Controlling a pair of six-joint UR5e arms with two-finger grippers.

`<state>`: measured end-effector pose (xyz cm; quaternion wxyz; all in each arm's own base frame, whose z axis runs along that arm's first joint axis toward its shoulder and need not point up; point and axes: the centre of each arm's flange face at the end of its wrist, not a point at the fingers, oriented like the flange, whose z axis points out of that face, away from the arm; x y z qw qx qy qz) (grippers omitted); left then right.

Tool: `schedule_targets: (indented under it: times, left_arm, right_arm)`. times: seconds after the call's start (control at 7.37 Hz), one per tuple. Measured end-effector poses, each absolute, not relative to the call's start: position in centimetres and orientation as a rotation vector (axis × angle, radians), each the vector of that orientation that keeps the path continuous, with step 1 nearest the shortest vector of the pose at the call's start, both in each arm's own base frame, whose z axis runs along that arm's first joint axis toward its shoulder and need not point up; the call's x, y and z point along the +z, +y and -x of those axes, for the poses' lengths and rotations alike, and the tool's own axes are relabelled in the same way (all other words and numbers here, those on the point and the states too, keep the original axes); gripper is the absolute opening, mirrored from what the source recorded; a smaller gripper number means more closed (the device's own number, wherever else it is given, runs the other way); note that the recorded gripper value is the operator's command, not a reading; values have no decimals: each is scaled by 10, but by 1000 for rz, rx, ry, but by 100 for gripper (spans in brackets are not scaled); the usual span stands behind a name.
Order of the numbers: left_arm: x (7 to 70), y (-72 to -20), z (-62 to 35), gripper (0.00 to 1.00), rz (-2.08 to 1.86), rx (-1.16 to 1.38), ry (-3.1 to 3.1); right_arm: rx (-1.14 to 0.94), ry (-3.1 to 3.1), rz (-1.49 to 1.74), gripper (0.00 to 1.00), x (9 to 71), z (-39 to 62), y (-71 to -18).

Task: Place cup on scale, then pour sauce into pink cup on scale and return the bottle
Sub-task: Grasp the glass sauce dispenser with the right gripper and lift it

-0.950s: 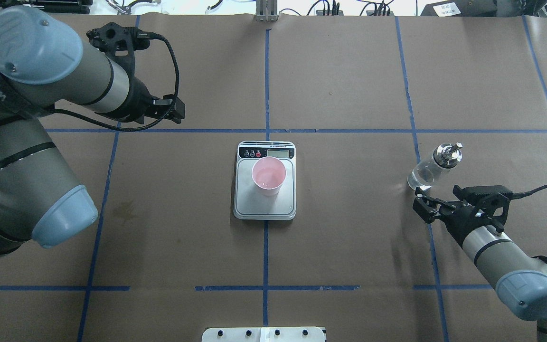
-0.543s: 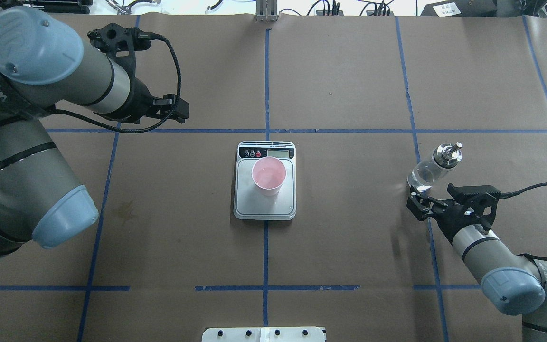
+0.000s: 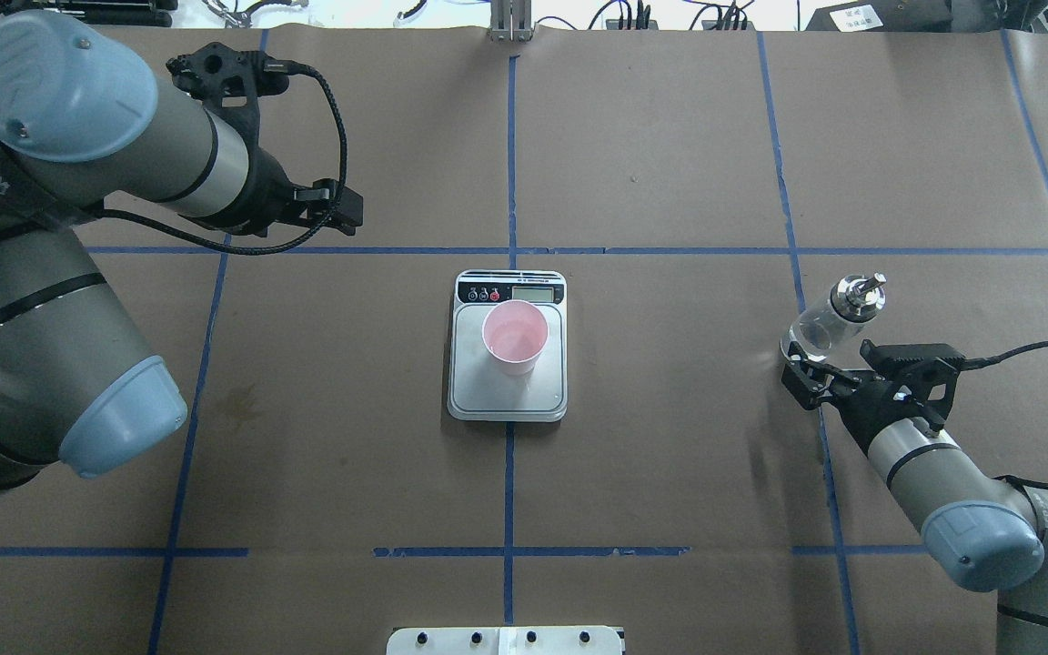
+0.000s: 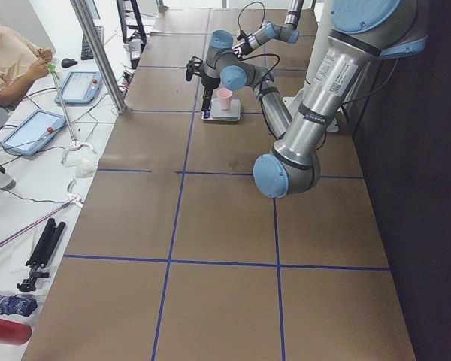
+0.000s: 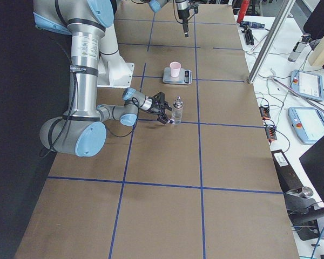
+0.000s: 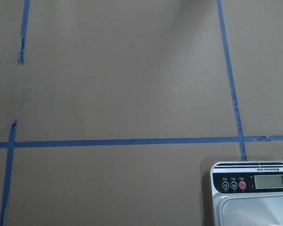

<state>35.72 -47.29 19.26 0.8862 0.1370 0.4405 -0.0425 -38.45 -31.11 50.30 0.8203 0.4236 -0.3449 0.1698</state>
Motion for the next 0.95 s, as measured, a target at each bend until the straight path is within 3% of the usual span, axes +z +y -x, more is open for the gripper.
schedule_targets:
  times: [0.95]
  left_arm:
    - [192,-472,-356,99,-287,-88,917]
  right_arm:
    - [403,-729,-927,100,495,391,-336]
